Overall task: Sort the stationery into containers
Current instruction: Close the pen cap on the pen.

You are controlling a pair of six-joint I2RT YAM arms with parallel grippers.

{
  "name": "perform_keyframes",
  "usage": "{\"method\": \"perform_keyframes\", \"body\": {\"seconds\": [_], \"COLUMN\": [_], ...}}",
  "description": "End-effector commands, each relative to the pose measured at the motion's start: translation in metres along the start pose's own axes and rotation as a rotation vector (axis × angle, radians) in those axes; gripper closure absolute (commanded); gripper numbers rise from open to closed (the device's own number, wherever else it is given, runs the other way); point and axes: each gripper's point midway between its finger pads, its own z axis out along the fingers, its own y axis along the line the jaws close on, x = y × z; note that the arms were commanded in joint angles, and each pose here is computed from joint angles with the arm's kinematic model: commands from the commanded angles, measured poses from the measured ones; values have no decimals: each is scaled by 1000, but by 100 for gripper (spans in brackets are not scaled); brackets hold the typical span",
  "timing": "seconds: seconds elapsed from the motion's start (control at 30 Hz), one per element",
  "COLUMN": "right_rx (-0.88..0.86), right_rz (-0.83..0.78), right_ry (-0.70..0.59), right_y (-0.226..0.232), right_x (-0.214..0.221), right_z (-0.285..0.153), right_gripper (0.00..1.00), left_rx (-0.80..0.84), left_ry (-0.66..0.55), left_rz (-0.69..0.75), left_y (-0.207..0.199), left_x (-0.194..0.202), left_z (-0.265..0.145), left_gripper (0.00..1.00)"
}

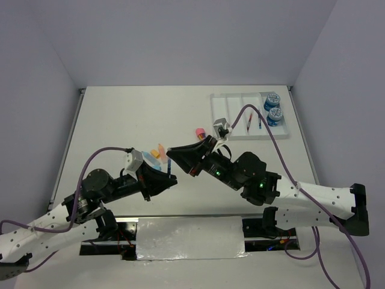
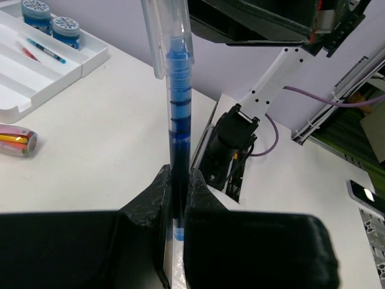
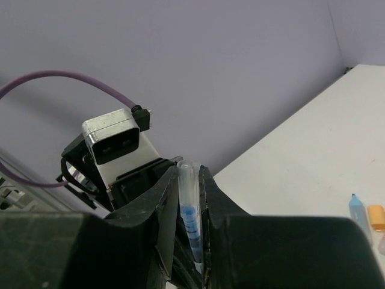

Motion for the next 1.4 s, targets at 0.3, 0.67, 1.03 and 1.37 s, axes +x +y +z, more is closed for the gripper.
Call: {"method": "perform_keyframes", "body": {"seconds": [0.3,0.67,1.03,1.37], "right_rx": [-9,-23,-37,-49], "right_rz": [-146,-152,-141,-181], "right_ry": [221,132,105,53], "right_y": [5,17,32,41], "right_x": [81,59,34,5], "right_z": [-27,-24,-21,-21], "right_gripper": [100,83,58,53], "left_rx": [-39,138,227,236], "left_ry": [-317,-279,-178,-137], "left_rz": [109,157,189,171], "left_y": [-14,-41,-50,-47], "left_x": [-106,-91,-64,-48], "left_z": [-6,-1,0,1], "left_gripper": [100,100,100,100]}}
